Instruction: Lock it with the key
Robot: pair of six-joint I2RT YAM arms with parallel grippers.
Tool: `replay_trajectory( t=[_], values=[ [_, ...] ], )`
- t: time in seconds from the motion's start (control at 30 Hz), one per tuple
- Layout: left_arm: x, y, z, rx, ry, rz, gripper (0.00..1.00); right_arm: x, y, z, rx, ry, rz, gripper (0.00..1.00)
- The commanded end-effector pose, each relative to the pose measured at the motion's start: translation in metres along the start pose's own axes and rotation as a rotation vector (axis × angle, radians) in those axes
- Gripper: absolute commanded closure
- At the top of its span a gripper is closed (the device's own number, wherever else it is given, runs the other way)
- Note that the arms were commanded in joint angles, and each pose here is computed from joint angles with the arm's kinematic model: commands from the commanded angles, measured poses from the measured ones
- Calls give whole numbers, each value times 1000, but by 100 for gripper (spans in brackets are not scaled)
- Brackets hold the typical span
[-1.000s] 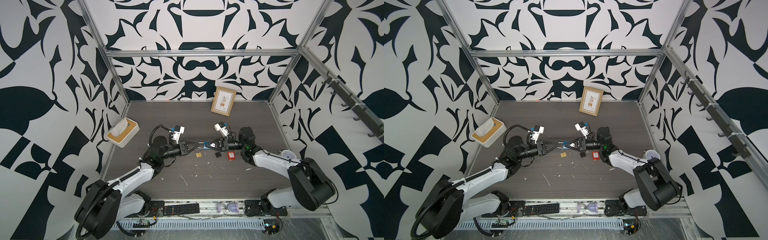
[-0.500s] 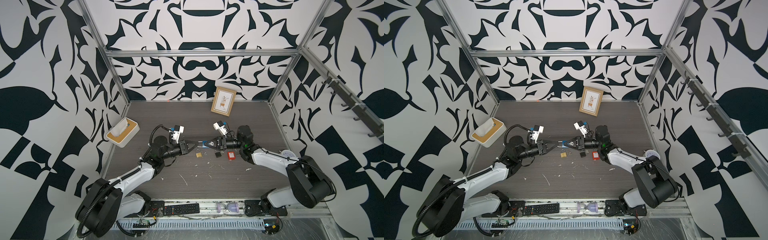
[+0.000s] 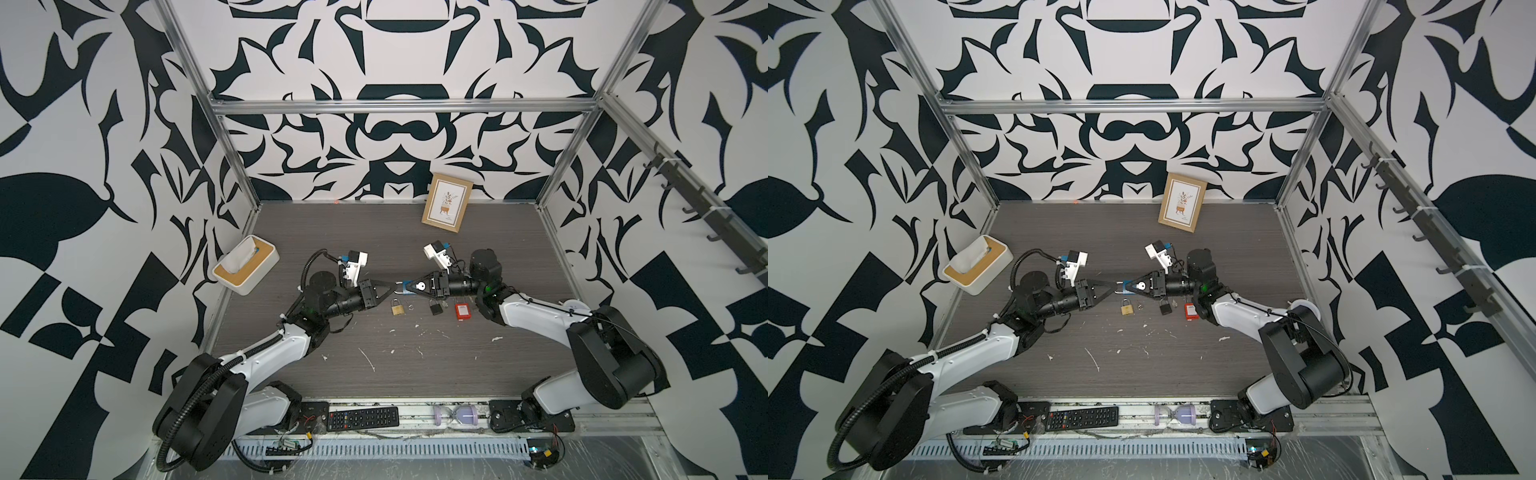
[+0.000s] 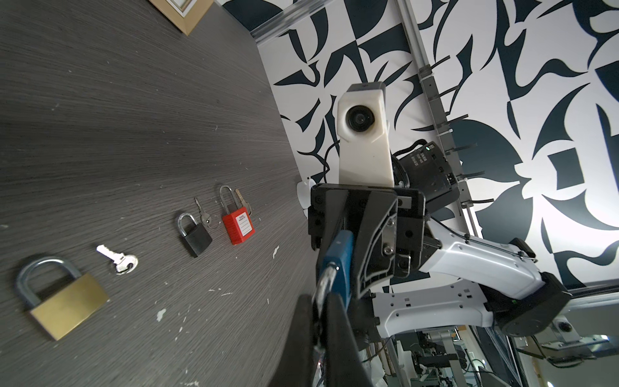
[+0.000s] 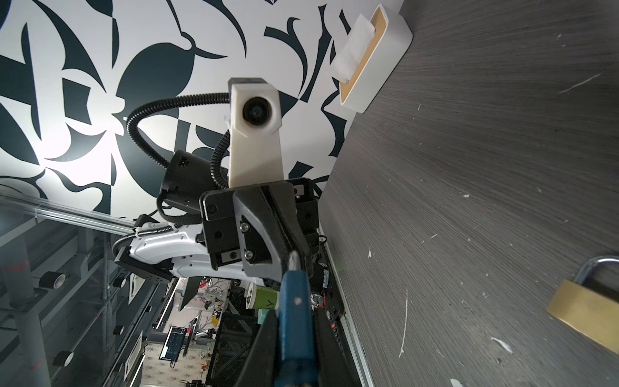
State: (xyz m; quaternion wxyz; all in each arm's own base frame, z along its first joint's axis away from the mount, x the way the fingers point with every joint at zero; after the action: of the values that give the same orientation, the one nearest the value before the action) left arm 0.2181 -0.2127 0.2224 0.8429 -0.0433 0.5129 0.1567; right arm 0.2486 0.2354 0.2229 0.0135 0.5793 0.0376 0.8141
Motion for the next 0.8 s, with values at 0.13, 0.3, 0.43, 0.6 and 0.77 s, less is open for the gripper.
replay_trajectory(
  t=[0.13, 0.3, 0.43, 0.6, 0.77],
  values=[
    [-33, 16, 17, 25, -187, -15, 26, 21, -10, 4, -11, 86, -30, 100],
    [-44, 22, 30, 0, -279, -3, 25, 28, -6, 5, -28, 99, -9, 100],
    [-43, 17, 29, 27, -269, -42, 31, 33, -4, 7, -45, 100, 21, 100],
    [-33, 11, 27, 44, -225, -47, 36, 40, 1, 9, -72, 110, 47, 100],
    [-26, 6, 27, 54, -192, -61, 36, 42, 4, 8, -93, 112, 75, 100]
  ],
)
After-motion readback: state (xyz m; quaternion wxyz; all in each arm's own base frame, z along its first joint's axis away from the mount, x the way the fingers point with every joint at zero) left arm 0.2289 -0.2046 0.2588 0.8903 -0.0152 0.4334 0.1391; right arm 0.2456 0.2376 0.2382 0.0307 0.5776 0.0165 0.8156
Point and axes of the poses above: each gripper's point midway between its finger pads, its own y axis back along the fingers, its own x axis along the line the jaws close on, z = x × y, the point moved 7 cm from there along y, back along the fingers, and after that the axes turned 3 degrees about -y, right-handed, at the moved point
